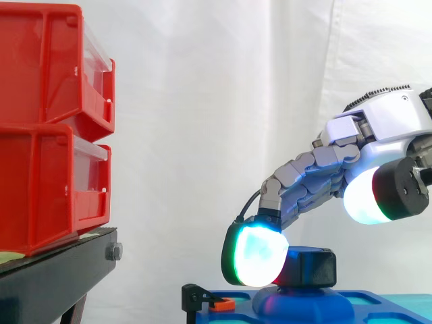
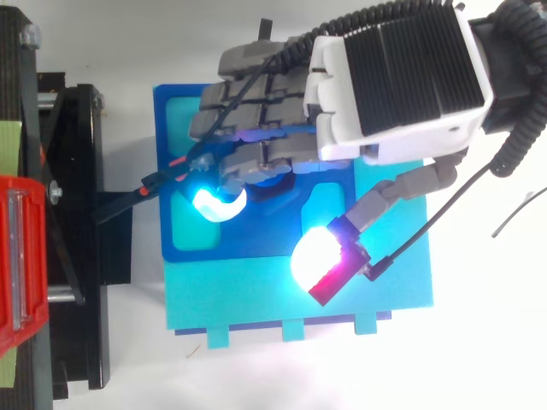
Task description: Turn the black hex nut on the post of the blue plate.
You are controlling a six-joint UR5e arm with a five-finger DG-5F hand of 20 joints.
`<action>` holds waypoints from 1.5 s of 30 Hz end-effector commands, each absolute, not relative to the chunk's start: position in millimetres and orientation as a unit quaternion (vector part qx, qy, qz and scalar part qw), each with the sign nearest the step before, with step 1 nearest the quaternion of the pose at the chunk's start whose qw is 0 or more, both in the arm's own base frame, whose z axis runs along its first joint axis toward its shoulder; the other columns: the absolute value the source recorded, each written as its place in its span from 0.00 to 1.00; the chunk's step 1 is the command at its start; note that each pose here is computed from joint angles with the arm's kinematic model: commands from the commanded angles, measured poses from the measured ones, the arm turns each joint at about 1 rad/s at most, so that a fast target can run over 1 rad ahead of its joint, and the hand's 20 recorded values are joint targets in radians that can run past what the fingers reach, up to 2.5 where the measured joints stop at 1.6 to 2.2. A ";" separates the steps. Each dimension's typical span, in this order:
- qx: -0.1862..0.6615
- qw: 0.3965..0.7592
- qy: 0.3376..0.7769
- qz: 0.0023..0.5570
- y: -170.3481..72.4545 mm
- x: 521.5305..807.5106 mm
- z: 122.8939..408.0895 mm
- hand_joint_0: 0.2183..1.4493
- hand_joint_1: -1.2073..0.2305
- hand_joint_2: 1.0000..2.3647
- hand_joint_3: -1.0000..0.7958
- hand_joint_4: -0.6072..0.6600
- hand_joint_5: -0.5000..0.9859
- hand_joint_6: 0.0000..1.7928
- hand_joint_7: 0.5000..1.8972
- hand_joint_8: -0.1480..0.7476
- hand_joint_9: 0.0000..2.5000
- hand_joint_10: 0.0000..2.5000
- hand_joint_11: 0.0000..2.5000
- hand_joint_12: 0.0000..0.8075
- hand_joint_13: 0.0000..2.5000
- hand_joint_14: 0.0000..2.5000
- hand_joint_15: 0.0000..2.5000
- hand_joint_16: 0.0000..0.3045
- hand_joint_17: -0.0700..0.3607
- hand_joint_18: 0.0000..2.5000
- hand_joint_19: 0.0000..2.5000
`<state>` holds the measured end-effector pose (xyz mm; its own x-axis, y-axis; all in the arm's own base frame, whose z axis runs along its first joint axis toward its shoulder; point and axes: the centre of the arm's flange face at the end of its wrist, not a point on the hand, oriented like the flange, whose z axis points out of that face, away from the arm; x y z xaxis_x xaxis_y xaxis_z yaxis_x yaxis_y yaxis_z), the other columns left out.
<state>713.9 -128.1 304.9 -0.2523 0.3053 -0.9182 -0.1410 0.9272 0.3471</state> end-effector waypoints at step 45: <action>0.004 0.643 0.745 0.176 -190.8 705.7 333.8 0.21 0.58 0.00 0.28 0.59 0.20 0.28 0.16 0.45 0.14 0.00 0.00 0.46 0.12 0.00 0.02 0.18 0.45 0.10 0.07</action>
<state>702.5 -196.0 331.8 -0.1847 0.2349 -0.9543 -0.2105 0.9390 0.2719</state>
